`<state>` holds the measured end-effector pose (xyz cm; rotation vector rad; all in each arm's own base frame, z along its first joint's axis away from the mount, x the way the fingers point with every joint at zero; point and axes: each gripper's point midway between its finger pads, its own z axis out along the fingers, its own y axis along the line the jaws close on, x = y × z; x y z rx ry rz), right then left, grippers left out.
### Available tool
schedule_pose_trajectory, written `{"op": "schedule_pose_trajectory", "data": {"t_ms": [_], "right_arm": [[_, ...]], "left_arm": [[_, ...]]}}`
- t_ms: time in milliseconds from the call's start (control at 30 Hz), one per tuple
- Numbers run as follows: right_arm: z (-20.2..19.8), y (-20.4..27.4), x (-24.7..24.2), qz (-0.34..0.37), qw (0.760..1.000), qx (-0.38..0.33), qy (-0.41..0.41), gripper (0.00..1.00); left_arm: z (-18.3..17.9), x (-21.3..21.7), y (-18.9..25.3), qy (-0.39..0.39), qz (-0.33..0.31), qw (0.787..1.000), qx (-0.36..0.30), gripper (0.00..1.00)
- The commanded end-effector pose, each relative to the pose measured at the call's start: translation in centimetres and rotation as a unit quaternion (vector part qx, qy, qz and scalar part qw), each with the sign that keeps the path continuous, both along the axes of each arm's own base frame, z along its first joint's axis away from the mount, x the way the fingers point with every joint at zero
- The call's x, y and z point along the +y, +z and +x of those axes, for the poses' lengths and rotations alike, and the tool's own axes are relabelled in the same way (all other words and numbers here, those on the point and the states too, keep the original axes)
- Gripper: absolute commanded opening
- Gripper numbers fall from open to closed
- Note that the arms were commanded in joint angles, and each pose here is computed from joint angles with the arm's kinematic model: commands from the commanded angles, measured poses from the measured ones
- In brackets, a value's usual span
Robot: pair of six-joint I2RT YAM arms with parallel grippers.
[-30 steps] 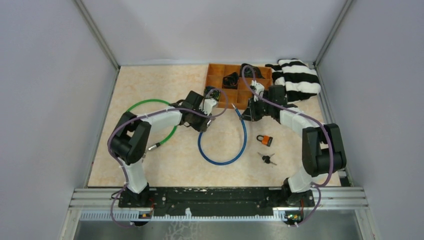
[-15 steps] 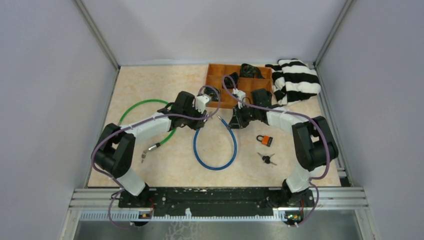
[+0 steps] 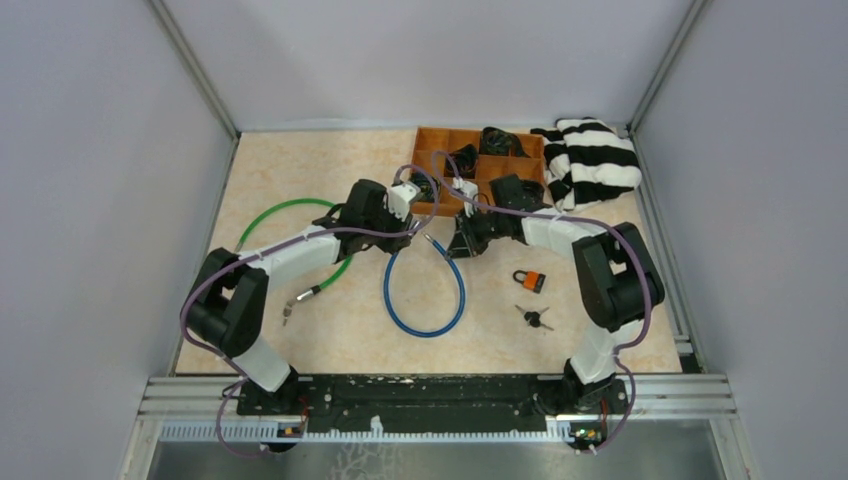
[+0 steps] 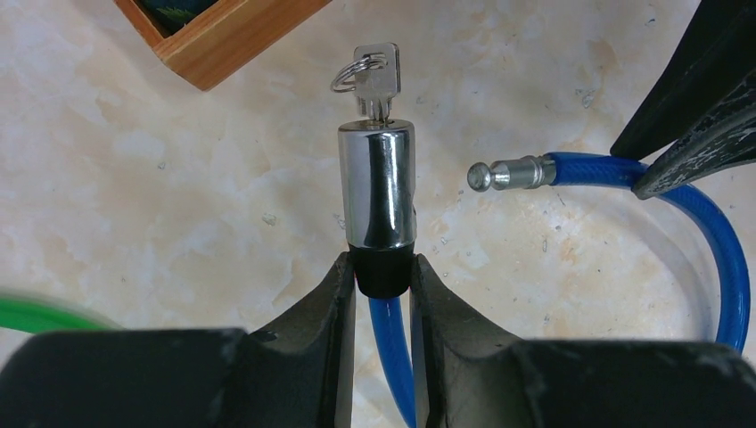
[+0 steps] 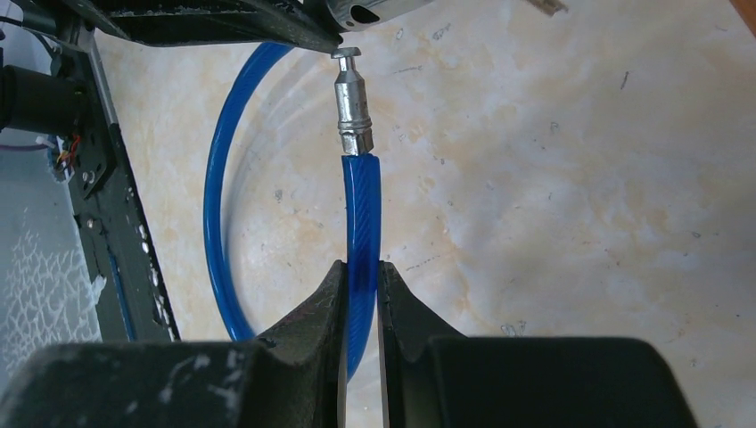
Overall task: Lock with the key
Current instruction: Lock the lock.
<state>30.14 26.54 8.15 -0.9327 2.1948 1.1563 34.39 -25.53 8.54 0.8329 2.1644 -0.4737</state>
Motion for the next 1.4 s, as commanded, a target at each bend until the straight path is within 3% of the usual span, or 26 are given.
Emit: {"op": "schedule_pose_trajectory", "data": {"t_ms": [0,867,1367], "right_arm": [[0.2,2.1,2.1,0.033,0.999,-0.023,0.037,0.00],[0.7,1.3,3.0,0.022,0.999,-0.002,0.037,0.00],[1.4,1.9,3.7,0.028,0.999,0.032,0.033,0.00]], "left_arm": [[0.8,-0.8,2.6,-0.005,-0.034,0.999,-0.039,0.00],[-0.7,-1.7,2.1,-0.044,-0.039,0.998,-0.035,0.00],[-1.0,-2.1,1.0,-0.062,0.026,0.995,-0.070,0.00]]}}
